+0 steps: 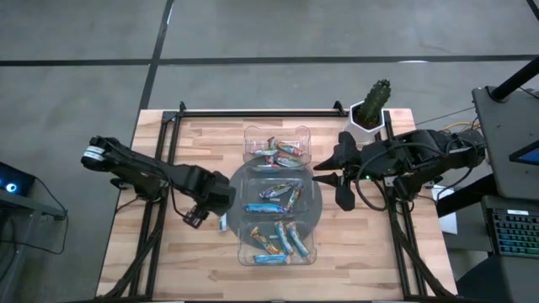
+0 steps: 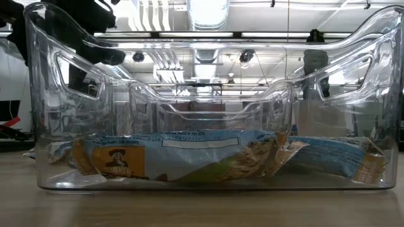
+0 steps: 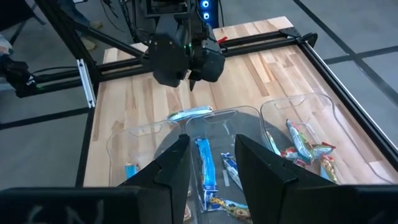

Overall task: Pick and place Granola Bars by type
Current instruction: Put the yellow granola bar into the bottom transparent bin

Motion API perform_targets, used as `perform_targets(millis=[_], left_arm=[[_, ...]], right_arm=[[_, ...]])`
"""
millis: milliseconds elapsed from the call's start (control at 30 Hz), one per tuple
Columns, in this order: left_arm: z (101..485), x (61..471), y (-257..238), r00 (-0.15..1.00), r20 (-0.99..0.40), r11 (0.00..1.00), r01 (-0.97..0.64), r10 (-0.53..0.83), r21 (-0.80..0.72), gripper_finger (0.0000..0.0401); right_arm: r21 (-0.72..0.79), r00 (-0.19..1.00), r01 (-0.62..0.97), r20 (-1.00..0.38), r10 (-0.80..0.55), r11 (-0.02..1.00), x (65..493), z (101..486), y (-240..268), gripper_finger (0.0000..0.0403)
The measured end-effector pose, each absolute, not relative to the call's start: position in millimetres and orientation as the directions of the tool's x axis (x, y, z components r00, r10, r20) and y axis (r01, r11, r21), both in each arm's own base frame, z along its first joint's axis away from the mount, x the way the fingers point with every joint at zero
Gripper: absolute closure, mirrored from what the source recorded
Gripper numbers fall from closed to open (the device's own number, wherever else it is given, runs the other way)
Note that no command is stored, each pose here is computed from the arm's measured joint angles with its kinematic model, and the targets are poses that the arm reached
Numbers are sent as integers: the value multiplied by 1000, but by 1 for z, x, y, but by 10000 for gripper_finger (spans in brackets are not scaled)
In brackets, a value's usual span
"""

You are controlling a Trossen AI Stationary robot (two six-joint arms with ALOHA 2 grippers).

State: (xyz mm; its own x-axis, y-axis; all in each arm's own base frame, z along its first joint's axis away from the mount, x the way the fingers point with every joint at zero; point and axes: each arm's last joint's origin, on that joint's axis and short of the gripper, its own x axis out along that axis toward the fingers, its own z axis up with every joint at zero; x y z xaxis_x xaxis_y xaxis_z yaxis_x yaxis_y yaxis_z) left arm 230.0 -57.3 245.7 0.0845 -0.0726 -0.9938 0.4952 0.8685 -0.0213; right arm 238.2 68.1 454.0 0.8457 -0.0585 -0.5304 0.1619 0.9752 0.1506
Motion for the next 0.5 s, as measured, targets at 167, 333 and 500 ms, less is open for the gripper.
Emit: perform_targets(millis=[167,333,500], left_arm=[[235,230,-57,94,-993,920,392,-74,-32,213],[226,229,-56,98,-992,973,227,-76,-52,213],[224,229,-54,103,-992,997,-28,-75,-78,213]], right_arm=[[148,841,165,-538,-60,975,238,453,68,284],[145,837,166,-544,-61,975,237,453,68,284],[145,837,166,-544,-62,975,237,453,68,284]])
